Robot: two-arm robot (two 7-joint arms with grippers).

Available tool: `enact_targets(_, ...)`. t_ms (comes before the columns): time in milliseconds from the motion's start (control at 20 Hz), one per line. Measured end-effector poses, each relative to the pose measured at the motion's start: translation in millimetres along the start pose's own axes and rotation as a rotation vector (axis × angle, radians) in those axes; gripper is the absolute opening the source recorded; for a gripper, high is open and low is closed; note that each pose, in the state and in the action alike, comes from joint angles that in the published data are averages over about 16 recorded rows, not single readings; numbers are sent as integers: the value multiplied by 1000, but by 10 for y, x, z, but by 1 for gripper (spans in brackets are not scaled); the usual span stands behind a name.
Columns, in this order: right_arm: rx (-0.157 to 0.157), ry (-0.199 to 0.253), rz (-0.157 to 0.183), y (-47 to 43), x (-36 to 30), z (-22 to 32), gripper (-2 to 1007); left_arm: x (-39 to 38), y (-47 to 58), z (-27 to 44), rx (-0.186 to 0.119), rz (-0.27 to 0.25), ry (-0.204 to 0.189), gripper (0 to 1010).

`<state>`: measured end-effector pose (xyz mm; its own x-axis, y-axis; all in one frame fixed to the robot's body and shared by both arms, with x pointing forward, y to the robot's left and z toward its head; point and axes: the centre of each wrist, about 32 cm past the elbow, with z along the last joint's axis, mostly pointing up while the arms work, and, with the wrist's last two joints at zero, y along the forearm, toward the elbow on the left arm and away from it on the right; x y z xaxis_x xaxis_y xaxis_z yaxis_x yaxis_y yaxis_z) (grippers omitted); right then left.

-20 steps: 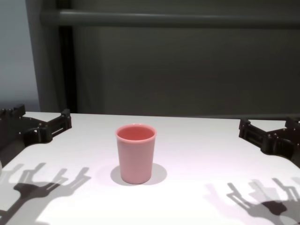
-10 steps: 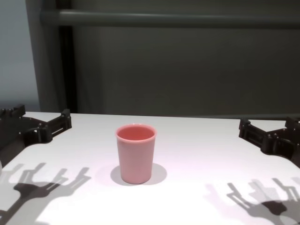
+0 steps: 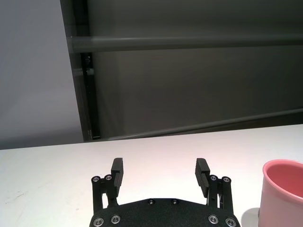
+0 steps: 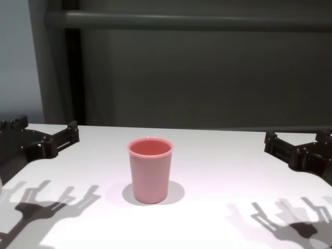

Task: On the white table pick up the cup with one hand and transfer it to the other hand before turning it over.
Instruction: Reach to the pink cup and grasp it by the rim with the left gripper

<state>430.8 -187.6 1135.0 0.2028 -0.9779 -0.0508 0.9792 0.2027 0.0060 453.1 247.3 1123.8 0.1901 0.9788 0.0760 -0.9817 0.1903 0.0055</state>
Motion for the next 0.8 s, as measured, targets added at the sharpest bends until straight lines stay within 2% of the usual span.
enact_targets(800, 0, 0, 0, 0, 0, 0, 1000, 0, 0, 0, 0, 0, 0, 1001)
